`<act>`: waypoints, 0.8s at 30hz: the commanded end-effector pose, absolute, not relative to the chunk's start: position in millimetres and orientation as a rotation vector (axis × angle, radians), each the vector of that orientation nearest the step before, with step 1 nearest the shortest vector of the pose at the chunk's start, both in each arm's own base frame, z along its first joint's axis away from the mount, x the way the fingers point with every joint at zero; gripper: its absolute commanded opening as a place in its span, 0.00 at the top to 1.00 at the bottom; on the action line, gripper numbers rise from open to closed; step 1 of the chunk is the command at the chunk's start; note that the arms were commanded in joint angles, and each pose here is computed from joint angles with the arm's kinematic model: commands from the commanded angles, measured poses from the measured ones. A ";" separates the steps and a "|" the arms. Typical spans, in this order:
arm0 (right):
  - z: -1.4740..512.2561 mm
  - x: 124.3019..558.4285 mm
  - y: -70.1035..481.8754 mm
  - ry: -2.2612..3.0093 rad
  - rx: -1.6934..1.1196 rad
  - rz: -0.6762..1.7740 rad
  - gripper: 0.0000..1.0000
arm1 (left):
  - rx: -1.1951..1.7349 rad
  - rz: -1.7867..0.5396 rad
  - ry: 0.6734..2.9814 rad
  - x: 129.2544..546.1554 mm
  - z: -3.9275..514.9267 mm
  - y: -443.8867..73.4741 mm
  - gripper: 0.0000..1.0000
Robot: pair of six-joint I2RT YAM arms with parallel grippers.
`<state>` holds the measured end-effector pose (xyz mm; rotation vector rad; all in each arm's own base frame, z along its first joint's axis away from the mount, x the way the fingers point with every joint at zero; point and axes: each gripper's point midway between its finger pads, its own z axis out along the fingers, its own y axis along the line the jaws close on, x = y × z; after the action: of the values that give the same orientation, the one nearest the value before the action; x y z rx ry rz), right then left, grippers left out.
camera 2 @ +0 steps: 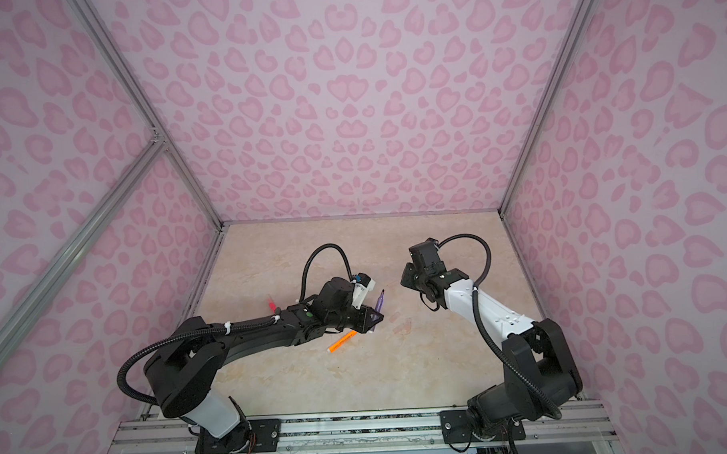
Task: Insert the pens into the pen caps
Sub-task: 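Bring the held cap over the purple marker tip with the right gripper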
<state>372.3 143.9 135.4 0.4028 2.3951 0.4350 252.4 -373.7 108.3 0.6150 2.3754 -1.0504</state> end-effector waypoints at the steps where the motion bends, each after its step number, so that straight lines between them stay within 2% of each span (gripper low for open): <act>1: 159.2 378.4 172.1 2.285 0.344 0.673 1.00 | 0.670 -1.146 2.320 248.0 122.7 -386.5 0.96; 13: 198.7 353.9 204.6 2.123 0.201 0.870 1.00 | 0.664 -1.138 2.306 247.7 129.3 -383.4 0.97; 24: 194.4 345.1 218.4 2.124 0.190 0.901 1.00 | 0.659 -1.111 2.298 249.4 131.1 -379.8 0.97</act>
<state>343.0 215.5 191.2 0.1805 2.1506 0.8809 246.0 -378.1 120.6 0.6483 2.3479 -1.1123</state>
